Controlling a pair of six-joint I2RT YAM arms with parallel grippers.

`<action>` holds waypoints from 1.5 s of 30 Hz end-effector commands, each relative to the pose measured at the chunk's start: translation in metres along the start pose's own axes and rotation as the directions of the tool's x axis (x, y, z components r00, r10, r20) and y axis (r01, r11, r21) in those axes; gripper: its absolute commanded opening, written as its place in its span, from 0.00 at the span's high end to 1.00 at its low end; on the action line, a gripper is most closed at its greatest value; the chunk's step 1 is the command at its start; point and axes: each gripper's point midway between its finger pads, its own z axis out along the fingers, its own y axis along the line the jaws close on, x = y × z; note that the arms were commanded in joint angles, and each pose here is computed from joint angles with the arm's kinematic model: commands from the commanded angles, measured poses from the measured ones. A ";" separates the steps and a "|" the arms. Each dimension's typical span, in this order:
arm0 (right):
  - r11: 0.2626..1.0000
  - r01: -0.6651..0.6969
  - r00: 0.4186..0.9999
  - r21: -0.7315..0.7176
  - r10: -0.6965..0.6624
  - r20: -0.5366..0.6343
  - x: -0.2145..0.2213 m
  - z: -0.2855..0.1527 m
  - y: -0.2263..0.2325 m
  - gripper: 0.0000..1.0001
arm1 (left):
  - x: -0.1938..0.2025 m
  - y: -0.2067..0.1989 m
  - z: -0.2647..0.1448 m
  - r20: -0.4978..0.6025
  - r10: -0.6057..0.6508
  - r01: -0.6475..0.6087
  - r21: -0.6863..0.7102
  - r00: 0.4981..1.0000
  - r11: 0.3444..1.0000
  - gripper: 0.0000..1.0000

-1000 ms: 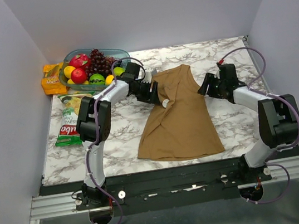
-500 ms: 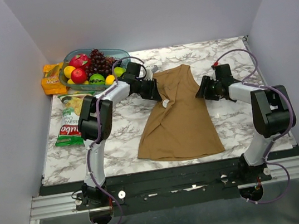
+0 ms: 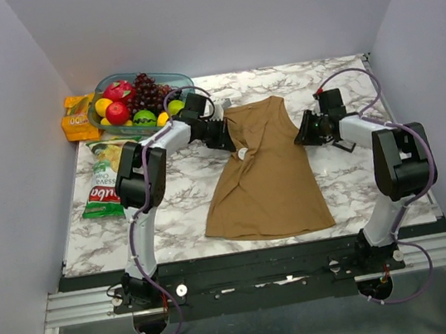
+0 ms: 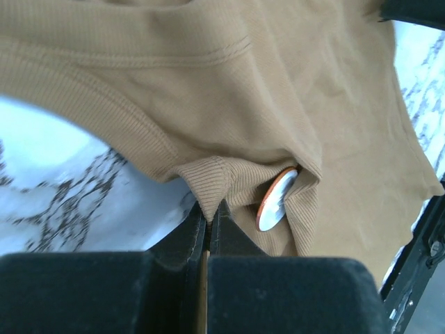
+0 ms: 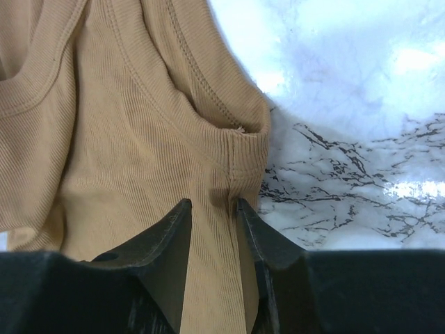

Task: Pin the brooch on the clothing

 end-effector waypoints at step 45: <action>0.995 0.072 0.995 0.067 -0.068 -0.071 -0.009 -0.038 0.018 0.48 | -0.011 0.044 -0.122 -0.004 0.120 -0.106 -0.488 0.993 0.866 0.22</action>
